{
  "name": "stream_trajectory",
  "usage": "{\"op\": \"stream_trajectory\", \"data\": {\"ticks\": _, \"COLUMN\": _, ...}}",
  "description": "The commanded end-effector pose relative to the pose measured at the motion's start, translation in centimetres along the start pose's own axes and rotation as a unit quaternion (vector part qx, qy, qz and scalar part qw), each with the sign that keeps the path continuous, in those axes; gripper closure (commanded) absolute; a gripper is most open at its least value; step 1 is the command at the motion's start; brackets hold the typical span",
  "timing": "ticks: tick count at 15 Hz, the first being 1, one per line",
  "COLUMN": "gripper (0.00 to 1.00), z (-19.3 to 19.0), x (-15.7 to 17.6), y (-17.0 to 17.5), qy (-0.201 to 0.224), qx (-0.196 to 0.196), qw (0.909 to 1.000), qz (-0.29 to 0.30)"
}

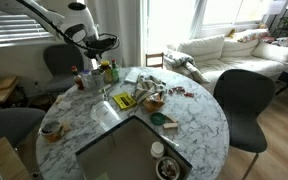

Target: Pick up the two white packets with the green lids from the silver cup one by one and put them the right way up on the table, pick up the white bottle with a blue lid from the clear storage container and put it in the silver cup

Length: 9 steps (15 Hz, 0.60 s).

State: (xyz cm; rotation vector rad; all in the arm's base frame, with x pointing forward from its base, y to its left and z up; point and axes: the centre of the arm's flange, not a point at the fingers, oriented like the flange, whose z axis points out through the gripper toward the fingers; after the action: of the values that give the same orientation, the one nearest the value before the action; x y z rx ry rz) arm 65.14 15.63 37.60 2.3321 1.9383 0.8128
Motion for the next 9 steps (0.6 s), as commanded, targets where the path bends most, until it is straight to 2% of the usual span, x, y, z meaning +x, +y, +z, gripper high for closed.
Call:
{"op": "stream_trajectory", "data": {"ticks": 1, "gripper": 0.38, "z": 2.6, "x": -1.8, "y": -0.6, "qy": -0.003, "qx": 0.008, "qw": 0.9998, "qz": -0.017}}
{"op": "stream_trajectory", "data": {"ticks": 5, "gripper": 0.11, "z": 5.3, "x": -3.0, "y": -1.4, "qy": -0.014, "qx": 0.025, "qw": 0.9994, "qz": -0.018}}
{"op": "stream_trajectory", "data": {"ticks": 8, "gripper": 0.1, "z": 6.6, "x": -3.2, "y": -1.9, "qy": -0.011, "qx": 0.034, "qw": 0.9992, "qz": -0.016}}
{"op": "stream_trajectory", "data": {"ticks": 9, "gripper": 0.13, "z": 6.9, "x": -3.3, "y": -2.0, "qy": -0.011, "qx": 0.038, "qw": 0.9991, "qz": -0.016}}
